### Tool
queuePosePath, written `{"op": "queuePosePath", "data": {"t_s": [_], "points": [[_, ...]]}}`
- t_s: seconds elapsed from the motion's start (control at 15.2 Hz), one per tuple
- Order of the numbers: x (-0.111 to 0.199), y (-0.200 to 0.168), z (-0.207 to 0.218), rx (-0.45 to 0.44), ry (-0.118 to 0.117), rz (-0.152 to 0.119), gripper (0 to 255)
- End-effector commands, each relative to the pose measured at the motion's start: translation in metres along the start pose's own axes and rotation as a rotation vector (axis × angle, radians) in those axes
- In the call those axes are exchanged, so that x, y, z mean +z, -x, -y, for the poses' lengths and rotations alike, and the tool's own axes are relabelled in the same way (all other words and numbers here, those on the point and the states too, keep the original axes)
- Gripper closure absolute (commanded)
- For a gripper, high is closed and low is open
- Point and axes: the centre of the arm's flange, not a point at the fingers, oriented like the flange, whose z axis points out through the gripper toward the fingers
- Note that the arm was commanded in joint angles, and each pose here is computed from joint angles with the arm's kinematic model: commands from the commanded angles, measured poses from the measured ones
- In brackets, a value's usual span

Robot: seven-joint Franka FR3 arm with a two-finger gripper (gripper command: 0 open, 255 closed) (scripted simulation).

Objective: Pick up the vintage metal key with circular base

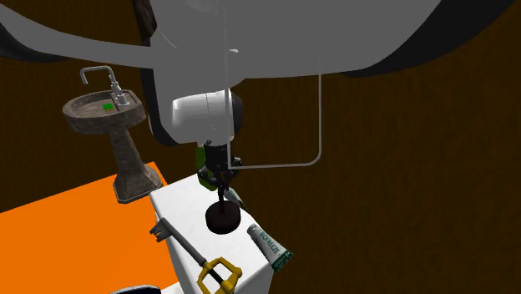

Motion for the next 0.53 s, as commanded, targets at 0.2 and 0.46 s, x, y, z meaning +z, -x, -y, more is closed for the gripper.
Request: {"op": "queuePosePath", "data": {"t_s": [0.2,0.46], "points": [[-0.010,0.001,0.000,0.000,0.000,0.000,255],[-0.032,0.001,0.000,0.000,0.000,0.000,255]]}}
